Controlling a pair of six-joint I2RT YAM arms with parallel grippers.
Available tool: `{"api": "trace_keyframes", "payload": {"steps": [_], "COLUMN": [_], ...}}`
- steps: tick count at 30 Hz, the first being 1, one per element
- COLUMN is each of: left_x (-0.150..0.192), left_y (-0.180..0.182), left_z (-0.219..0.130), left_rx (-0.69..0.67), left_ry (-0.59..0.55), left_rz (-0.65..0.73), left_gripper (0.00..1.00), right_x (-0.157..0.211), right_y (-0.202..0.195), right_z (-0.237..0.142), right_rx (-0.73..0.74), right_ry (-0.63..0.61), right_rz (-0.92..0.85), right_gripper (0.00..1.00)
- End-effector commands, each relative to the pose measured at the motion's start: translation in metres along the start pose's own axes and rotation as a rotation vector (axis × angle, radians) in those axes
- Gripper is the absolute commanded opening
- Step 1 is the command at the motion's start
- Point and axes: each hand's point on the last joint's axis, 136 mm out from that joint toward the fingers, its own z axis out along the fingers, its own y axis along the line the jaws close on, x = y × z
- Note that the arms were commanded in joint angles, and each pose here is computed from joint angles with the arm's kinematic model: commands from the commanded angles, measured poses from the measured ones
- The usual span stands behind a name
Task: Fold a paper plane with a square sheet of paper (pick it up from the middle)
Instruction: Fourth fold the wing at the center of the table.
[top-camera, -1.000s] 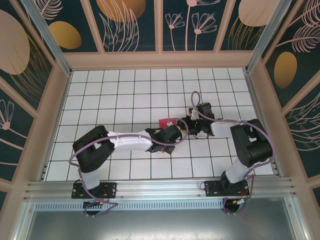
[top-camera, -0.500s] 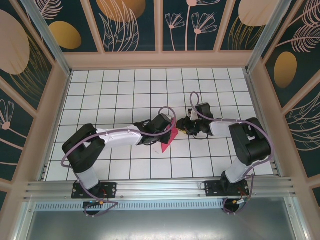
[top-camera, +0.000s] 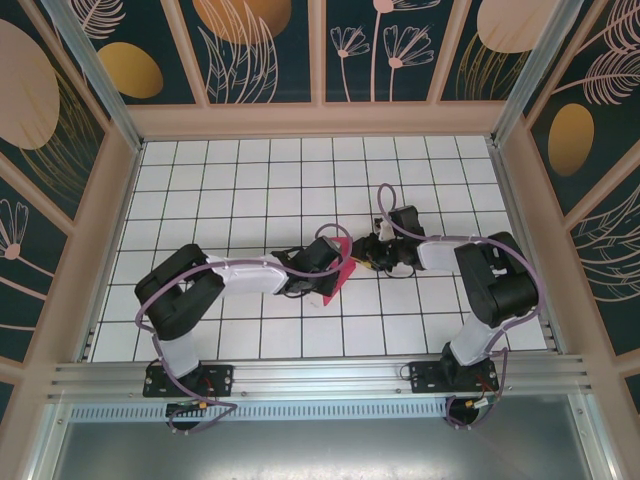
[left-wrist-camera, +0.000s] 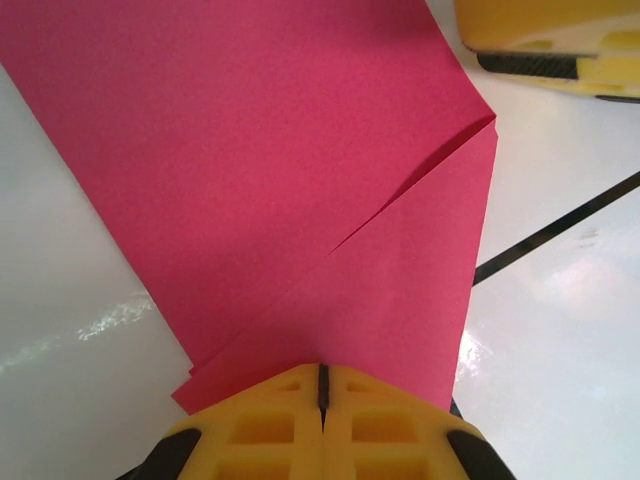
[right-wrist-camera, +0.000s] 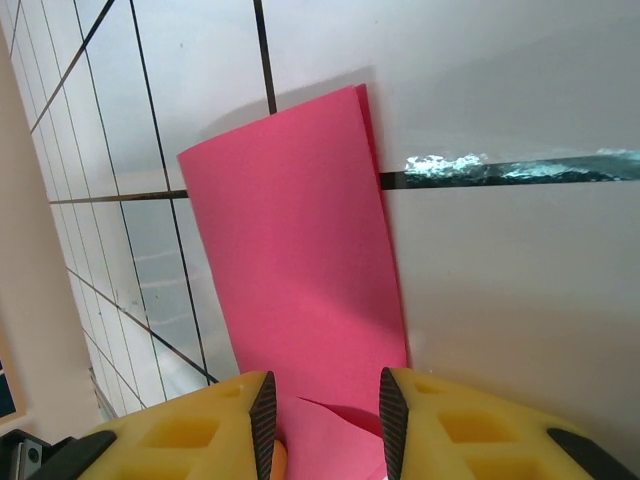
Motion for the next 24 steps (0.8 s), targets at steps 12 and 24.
{"api": "trace_keyframes", "payload": {"steps": [12, 24], "left_x": [-0.008, -0.018], "left_y": [-0.011, 0.009], "left_z": [-0.019, -0.022], "left_rx": [0.093, 0.043], "left_ry": [-0.074, -0.120], "left_rz": [-0.023, -0.091], "left_gripper": [0.14, 0.15], "right_x": [-0.005, -0.001], "right_y": [0.002, 0.005], "right_z": [-0.002, 0.002], "right_rx": [0.032, 0.004], "right_ry": [-0.018, 0.005], "right_rz": [-0.027, -0.023], "right_gripper": [0.37, 0.37]}}
